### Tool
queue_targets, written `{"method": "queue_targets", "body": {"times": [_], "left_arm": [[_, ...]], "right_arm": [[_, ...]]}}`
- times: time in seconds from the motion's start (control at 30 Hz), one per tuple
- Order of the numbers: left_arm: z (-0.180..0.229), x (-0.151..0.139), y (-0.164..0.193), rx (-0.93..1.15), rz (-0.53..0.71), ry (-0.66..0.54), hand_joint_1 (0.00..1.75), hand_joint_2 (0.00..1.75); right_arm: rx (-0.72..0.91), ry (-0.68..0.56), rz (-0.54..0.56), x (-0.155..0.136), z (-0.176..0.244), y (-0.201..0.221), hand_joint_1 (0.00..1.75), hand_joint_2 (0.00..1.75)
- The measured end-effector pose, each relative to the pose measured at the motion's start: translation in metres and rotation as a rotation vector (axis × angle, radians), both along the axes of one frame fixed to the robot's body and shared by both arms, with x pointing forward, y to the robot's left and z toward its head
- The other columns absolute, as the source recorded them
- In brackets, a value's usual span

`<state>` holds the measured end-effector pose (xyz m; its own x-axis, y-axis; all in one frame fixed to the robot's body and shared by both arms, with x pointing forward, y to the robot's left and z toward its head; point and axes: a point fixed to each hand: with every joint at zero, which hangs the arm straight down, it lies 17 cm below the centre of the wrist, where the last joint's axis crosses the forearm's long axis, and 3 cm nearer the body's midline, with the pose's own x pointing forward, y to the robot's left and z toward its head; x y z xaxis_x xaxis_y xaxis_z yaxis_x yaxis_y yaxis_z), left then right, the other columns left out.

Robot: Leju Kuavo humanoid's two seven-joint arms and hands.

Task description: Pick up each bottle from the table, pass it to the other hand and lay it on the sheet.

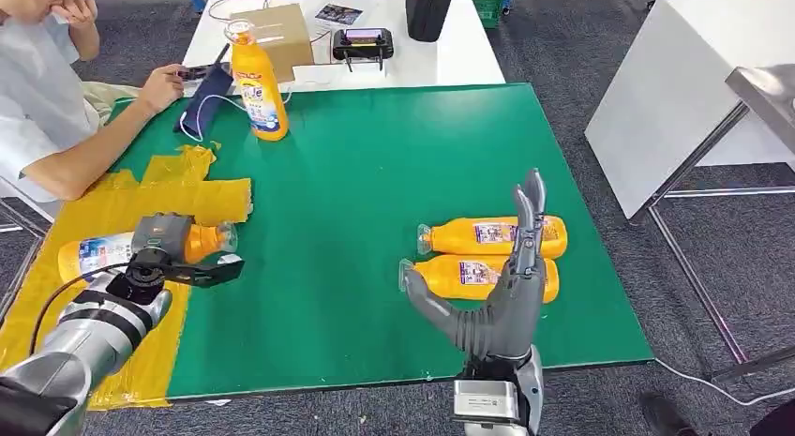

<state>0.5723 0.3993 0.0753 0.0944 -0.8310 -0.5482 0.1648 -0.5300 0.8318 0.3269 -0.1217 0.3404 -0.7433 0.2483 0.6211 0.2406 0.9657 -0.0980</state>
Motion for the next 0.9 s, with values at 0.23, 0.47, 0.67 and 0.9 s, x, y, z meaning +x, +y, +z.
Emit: {"method": "queue_targets", "body": {"times": [0.23,0.47,0.67,0.9], "left_arm": [[-0.012,-0.004,-0.004,-0.111,-0.003,0.010,0.00,1.75],[-0.021,-0.008,-0.035,-0.328,-0.073,-0.029,0.00,1.75],[-0.021,-0.010,-0.052,-0.475,-0.102,-0.057,0.00,1.75],[0.011,-0.013,-0.063,-0.569,-0.149,-0.254,0.00,1.75]], "right_arm": [[-0.023,0.006,-0.004,0.003,-0.002,0.003,0.00,1.75],[-0.051,0.024,0.002,0.007,-0.009,0.008,0.00,1.75],[-0.096,0.051,0.004,0.012,-0.018,0.013,0.00,1.75],[-0.176,0.112,-0.022,0.021,-0.034,0.019,0.00,1.75]]}}
